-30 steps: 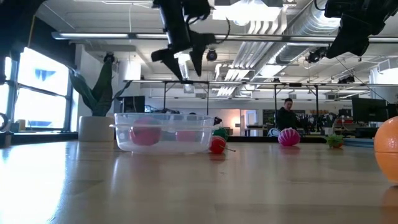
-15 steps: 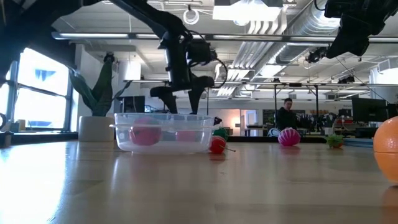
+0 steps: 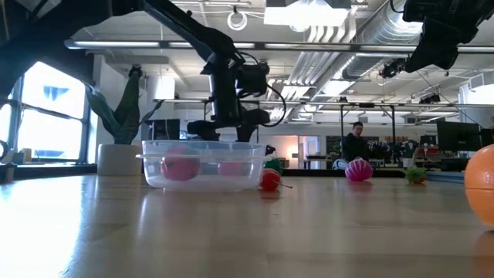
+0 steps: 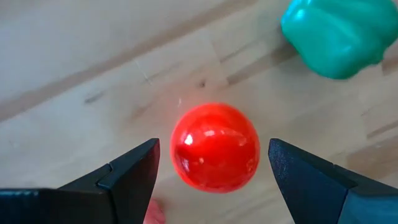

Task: Pick and placing Produce into tupperware
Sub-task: Put the orange tomato into the transparent container

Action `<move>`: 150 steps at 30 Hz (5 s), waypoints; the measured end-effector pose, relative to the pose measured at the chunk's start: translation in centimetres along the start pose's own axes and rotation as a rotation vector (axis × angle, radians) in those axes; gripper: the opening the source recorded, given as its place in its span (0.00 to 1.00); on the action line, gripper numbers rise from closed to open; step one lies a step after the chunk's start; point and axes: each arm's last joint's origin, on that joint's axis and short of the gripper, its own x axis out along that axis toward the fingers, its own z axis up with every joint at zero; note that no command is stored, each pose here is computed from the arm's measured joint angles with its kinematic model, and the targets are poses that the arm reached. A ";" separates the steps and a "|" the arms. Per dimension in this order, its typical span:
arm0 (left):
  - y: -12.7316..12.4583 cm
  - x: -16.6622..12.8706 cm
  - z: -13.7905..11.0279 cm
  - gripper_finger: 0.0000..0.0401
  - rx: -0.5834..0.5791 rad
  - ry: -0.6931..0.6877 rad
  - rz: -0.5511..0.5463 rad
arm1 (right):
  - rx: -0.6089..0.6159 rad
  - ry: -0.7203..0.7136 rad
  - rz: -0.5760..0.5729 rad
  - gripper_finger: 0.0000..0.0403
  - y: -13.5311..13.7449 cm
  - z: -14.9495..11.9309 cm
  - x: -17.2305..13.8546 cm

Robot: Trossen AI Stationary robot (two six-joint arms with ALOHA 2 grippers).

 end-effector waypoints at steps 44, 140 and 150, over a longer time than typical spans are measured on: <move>-0.9 3.2 -0.3 0.89 0.077 0.052 -0.002 | 0.000 0.001 0.000 0.00 0.0 0.0 0.0; -9.9 -2.8 -17.5 0.67 0.296 0.038 0.101 | 0.000 0.000 0.000 0.00 0.0 0.0 0.0; -8.8 0.4 -18.4 0.67 0.279 0.076 0.030 | 0.000 0.000 0.000 0.00 0.0 0.0 0.0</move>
